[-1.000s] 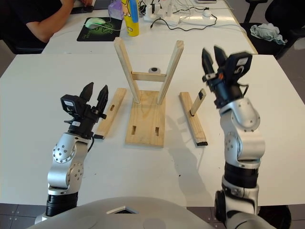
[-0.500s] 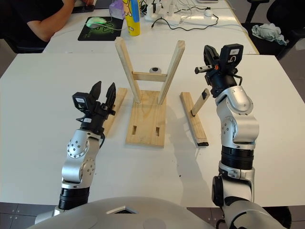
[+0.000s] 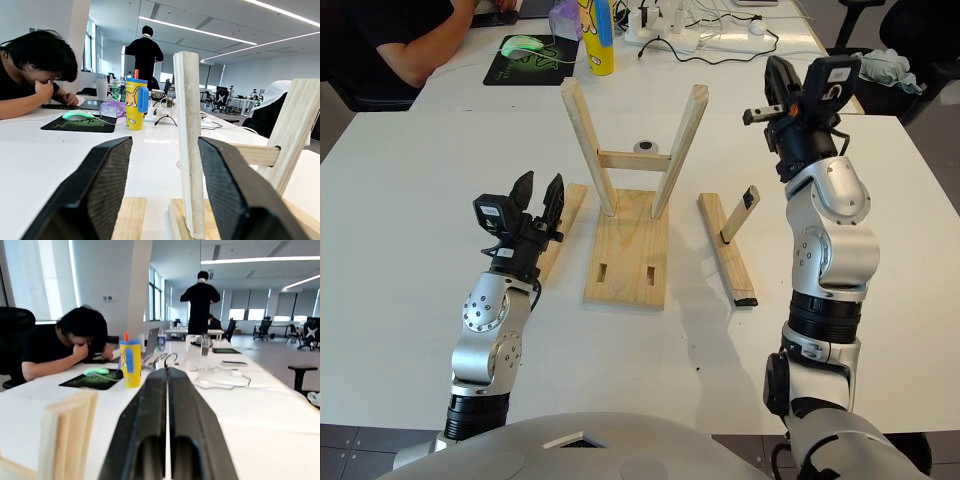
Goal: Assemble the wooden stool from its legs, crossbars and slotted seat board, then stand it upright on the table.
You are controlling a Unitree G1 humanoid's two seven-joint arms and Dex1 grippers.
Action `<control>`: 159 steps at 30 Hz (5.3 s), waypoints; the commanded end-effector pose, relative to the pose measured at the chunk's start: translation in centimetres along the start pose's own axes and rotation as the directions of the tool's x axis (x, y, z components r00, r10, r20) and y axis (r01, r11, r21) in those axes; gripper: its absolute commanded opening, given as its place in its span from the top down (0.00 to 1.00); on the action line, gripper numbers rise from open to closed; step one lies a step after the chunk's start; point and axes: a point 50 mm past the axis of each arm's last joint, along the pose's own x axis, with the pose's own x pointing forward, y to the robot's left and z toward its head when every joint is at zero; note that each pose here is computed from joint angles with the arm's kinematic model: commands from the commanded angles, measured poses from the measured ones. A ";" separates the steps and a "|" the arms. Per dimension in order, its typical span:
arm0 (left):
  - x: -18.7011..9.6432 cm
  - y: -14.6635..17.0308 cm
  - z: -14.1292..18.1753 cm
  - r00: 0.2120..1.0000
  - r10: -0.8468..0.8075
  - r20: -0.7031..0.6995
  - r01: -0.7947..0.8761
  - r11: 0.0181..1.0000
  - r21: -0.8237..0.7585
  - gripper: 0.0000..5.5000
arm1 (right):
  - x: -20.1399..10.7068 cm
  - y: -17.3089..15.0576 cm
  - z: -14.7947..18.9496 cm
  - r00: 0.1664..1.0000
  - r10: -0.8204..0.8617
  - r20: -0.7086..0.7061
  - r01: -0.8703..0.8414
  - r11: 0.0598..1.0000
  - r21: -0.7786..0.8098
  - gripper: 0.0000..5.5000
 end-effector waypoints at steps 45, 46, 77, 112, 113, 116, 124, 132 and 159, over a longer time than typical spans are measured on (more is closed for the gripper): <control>0.9 0.5 0.3 0.999 -0.030 0.017 0.030 1.000 0.000 0.56 | -3.3 1.8 -7.5 0.904 0.039 -0.425 0.050 0.980 0.195 1.00; 0.8 0.5 0.3 0.999 -0.028 0.016 0.028 1.000 -0.001 0.56 | -3.2 1.8 -7.6 0.903 0.041 -0.427 0.046 0.980 0.191 1.00; -3.3 0.5 -0.1 0.995 0.093 -0.030 -0.092 0.995 0.026 0.56 | -13.2 -3.5 -7.8 0.647 0.152 -0.747 0.007 0.979 0.206 0.47; -1.5 0.4 -1.8 0.979 -0.107 -0.174 0.099 0.993 -0.058 0.43 | -10.6 -5.5 -10.1 0.741 0.088 -0.666 -0.028 0.995 0.101 0.62; -1.6 0.2 -1.7 0.976 -0.137 -0.168 0.119 0.987 -0.112 0.41 | -10.5 -6.5 -9.7 0.748 0.108 -0.655 -0.028 0.991 0.132 0.62; -2.0 -0.3 -1.2 0.958 -0.252 -0.139 0.206 0.938 -0.280 0.32 | -10.3 -8.5 -8.1 0.764 0.258 -0.592 -0.122 0.958 0.260 0.62; -2.8 -1.1 -0.2 0.856 -0.508 -0.095 0.325 0.673 -0.664 0.23 | -13.3 -9.7 -4.5 0.485 0.695 -0.531 -0.330 0.707 0.626 0.62; -3.5 -2.3 0.0 0.759 -0.649 -0.048 0.327 0.445 -0.834 0.23 | -14.2 -6.5 -1.5 0.299 0.928 -0.223 -0.423 0.338 0.841 0.62; -2.6 -3.9 2.1 0.629 -0.774 0.072 0.404 0.245 -0.881 0.35 | -14.6 1.0 -4.3 0.295 0.955 -0.014 -0.497 0.165 0.852 0.62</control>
